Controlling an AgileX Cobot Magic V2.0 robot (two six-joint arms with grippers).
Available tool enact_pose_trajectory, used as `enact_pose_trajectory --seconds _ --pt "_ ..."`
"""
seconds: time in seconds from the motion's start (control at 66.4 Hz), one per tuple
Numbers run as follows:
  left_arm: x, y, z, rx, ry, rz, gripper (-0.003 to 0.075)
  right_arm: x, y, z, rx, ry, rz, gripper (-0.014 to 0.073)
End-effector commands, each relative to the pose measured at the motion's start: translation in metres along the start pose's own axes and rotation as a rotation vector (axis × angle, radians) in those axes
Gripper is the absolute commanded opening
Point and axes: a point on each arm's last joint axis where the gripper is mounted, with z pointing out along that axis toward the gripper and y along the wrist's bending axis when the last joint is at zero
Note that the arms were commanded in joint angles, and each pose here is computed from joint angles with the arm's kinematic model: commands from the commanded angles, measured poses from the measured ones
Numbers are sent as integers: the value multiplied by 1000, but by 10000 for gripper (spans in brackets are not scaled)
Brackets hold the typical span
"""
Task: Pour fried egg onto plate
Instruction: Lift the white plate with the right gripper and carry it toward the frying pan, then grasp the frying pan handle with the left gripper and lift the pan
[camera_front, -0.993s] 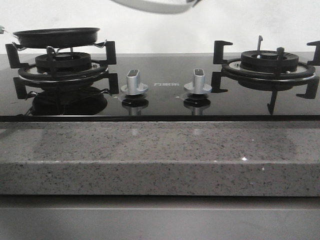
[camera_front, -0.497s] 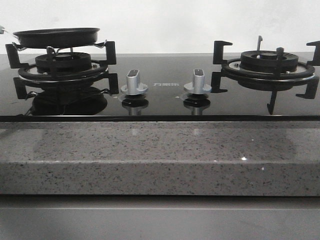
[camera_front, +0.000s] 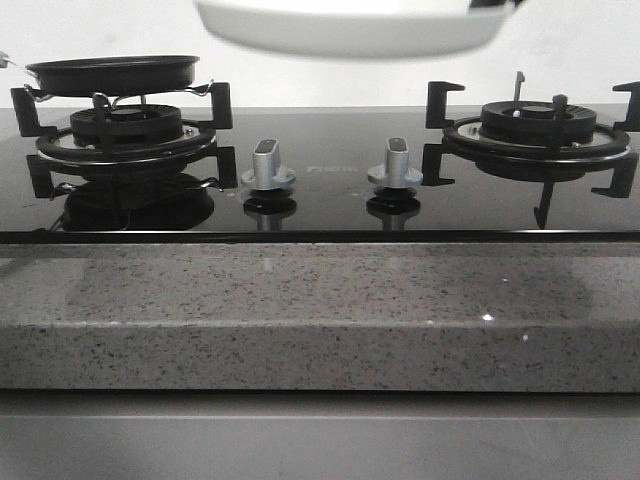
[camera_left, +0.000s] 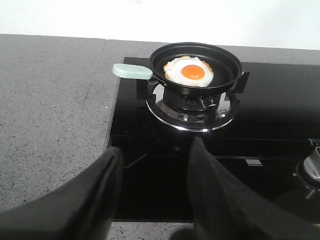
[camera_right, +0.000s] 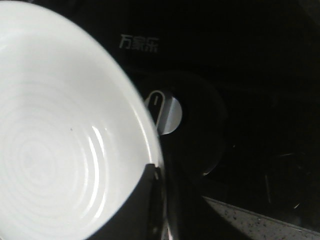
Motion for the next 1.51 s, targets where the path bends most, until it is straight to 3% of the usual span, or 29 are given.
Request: enact_pose_trajectory --seconds 0.0,0.316,1.49 --pt "-14 -1 -2 11 -88 -7 311 3 3 -8 -35 -100 -4 -99" --pt "-14 -1 -2 11 -88 -7 311 14 1 33 -34 -160 -4 -99" --pt "-15 -3 -2 26 -105 -29 311 18 -1 35 -27 -132 -3 -99"
